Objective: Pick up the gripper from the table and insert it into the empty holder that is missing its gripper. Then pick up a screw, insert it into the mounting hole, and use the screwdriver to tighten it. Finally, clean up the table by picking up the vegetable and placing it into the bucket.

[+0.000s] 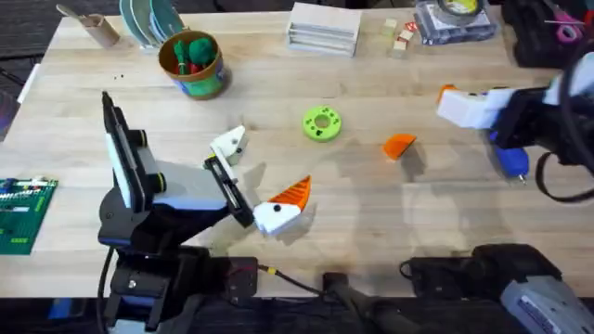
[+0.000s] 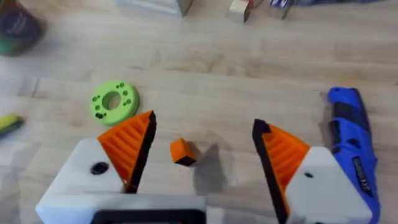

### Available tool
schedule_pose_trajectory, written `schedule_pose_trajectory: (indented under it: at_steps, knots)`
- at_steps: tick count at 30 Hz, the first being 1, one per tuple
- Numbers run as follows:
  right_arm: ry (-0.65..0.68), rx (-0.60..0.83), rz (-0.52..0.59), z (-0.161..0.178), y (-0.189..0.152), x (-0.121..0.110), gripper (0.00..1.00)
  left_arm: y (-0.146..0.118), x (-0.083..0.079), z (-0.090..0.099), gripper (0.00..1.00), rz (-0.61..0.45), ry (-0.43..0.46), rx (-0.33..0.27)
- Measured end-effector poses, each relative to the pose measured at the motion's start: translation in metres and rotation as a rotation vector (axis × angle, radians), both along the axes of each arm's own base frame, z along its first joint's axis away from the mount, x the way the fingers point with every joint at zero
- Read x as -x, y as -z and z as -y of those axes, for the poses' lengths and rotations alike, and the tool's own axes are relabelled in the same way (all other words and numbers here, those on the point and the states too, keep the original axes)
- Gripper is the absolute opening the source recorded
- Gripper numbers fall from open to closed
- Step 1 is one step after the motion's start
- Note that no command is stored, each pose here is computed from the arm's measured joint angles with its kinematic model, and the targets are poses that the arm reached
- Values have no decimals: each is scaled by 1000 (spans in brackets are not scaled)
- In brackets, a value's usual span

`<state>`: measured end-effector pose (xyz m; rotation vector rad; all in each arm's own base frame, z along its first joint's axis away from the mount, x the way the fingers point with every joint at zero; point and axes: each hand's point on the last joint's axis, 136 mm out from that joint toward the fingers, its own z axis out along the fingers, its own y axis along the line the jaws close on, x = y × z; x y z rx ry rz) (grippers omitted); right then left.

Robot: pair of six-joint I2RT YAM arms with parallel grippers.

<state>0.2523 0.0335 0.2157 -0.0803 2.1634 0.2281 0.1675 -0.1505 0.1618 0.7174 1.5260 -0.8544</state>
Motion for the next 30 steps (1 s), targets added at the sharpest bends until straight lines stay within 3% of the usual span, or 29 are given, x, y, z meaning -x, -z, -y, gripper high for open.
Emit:
schedule_pose_trajectory:
  at_steps: [9,12,20,30]
  knots:
    - [-169,41,-201,-36,8,-12,991,0,1,1,993,20,8,-14]
    - [-186,146,-351,-39,21,-12,991,0,1,1,993,21,10,-14]
    - [-174,218,-486,-29,47,-5,992,0,1,1,992,23,10,-16]
    - [-310,307,-655,-42,96,1,949,0,1,1,993,23,10,-16]
